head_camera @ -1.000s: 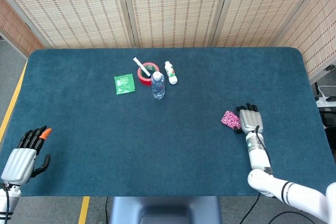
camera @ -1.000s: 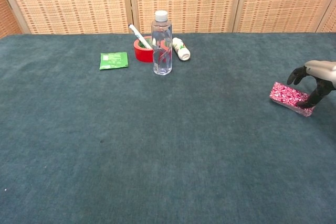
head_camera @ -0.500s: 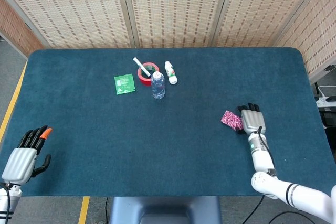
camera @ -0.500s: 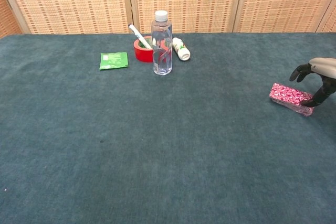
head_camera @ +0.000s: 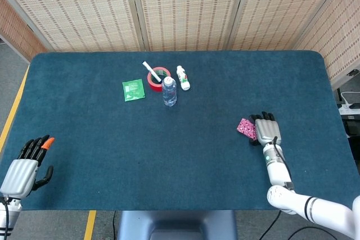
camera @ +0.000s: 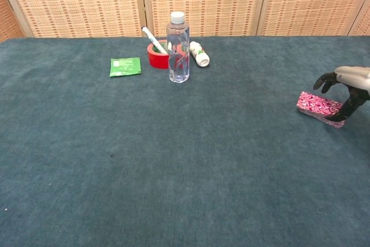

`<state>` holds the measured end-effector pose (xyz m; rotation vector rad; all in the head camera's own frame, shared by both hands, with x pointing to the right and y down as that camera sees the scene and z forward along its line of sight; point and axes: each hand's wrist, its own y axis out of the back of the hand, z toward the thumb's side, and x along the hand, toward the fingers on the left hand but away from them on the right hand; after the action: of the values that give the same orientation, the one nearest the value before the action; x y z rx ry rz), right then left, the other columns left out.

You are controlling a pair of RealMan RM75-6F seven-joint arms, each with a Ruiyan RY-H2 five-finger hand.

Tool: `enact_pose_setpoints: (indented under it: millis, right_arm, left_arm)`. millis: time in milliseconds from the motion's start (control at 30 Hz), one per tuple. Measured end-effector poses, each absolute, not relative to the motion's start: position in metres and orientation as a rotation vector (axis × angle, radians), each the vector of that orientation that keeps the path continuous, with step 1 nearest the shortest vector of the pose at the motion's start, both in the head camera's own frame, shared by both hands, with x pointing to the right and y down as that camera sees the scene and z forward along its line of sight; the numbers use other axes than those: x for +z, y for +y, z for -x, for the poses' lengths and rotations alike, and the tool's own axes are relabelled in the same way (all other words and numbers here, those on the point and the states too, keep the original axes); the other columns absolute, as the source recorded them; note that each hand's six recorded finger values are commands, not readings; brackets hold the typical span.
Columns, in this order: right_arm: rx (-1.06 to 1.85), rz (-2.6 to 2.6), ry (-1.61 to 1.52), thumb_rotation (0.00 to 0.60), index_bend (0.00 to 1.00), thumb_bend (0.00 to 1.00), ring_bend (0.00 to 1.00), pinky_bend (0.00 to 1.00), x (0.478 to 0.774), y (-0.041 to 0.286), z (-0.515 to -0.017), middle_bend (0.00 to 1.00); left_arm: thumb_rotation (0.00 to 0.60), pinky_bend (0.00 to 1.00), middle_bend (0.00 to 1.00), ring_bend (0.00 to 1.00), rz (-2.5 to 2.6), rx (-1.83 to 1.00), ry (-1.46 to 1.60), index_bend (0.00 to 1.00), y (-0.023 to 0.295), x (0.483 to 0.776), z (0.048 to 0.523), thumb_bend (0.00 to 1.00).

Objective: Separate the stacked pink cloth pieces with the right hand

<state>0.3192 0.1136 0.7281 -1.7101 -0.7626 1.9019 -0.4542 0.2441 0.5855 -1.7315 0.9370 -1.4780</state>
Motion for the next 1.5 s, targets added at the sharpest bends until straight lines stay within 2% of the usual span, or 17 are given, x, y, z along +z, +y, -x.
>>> enact_pose_setpoints:
  millis: [200, 567, 1033, 1200, 1500]
  right_arm:
    - [1.909, 1.714, -0.76, 0.6, 0.18, 0.2, 0.05, 0.0, 0.7313, 0.1132, -0.315, 0.18]
    - [1.907, 1.682, -0.759, 0.6, 0.25, 0.2, 0.07, 0.0, 0.7328, 0.1126, -0.3129, 0.19]
    - [1.915, 1.683, -0.758, 0.6, 0.24, 0.2, 0.08, 0.0, 0.7365, 0.1128, -0.3113, 0.19]
    - [1.908, 1.677, -0.764, 0.6, 0.3, 0.2, 0.14, 0.0, 0.7363, 0.1118, -0.3104, 0.23]
    - [1.911, 1.666, -0.766, 0.6, 0.35, 0.2, 0.19, 0.0, 0.7361, 0.1122, -0.3115, 0.27]
  left_arm:
    - [0.6, 0.07, 0.0, 0.0, 1.733, -1.479, 0.934, 0.0, 0.2419, 0.5881, 0.4533, 0.51]
    - [0.6, 0.07, 0.0, 0.0, 1.737, -1.48, 0.931, 0.0, 0.2431, 0.5872, 0.4528, 0.51]
    - [0.6, 0.07, 0.0, 0.0, 1.745, -1.482, 0.924, 0.0, 0.2422, 0.5887, 0.4524, 0.51]
    - [0.6, 0.07, 0.0, 0.0, 1.743, -1.484, 0.924, 0.0, 0.2404, 0.5886, 0.452, 0.51]
    - [0.6, 0.07, 0.0, 0.0, 1.736, -1.486, 0.933, 0.0, 0.2422, 0.5872, 0.4543, 0.51]
